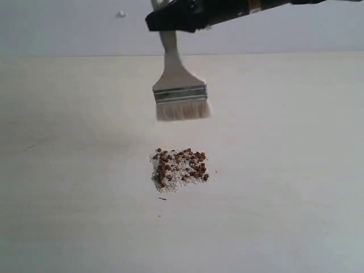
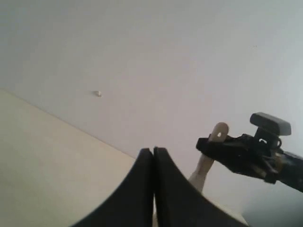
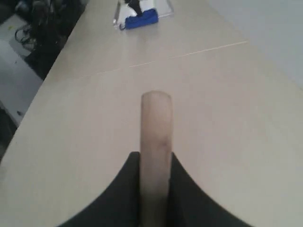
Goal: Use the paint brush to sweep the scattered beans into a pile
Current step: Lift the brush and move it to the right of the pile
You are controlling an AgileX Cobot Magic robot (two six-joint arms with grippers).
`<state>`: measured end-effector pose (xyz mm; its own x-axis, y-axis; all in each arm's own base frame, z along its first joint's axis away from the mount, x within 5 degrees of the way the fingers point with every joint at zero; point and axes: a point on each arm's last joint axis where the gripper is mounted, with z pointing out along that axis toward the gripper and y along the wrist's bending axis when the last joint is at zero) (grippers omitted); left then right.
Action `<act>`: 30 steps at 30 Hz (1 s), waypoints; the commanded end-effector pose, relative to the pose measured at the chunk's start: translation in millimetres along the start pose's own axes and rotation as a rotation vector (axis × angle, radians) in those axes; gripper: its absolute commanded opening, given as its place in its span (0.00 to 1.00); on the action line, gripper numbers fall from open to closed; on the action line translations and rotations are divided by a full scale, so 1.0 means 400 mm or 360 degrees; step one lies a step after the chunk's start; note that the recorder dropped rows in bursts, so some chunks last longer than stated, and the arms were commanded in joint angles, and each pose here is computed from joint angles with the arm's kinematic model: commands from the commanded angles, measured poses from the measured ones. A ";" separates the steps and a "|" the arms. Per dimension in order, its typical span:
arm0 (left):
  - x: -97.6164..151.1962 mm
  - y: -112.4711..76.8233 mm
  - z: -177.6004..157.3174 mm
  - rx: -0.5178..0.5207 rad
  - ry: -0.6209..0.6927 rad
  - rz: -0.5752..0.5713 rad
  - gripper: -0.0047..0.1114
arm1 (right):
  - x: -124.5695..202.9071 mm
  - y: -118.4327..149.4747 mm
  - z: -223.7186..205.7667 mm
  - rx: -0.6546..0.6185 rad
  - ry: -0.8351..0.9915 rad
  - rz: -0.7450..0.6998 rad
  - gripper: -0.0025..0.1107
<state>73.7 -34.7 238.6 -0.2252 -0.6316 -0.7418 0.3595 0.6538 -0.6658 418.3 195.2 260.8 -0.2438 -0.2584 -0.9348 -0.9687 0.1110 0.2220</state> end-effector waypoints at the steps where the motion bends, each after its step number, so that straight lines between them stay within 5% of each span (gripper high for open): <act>1: 0.003 0.002 -0.001 0.0005 0.0007 0.0006 0.04 | -0.030 -0.005 -0.140 0.0141 -0.0108 0.0528 0.02; 8: 0.003 0.002 -0.001 0.0005 0.0007 0.0006 0.04 | 0.119 0.003 -0.208 0.0373 -0.0097 0.1096 0.02; 12: 0.003 0.002 -0.001 0.0005 0.0007 0.0006 0.04 | 0.095 0.044 -0.223 0.0405 -0.0113 0.1074 0.02; 20: 0.003 0.002 -0.001 0.0005 0.0007 0.0006 0.04 | 0.016 0.141 -0.317 0.0904 -0.0287 0.0964 0.02; 30: 0.003 0.002 -0.001 0.0005 0.0007 0.0006 0.04 | 0.064 0.175 -0.359 0.0403 -0.0231 0.1171 0.02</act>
<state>73.7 -34.7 238.6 -0.2252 -0.6316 -0.7418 0.3595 0.6538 -0.6658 339.4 63.4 297.4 -0.7673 0.0907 -0.6348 -0.5308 0.4657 0.7081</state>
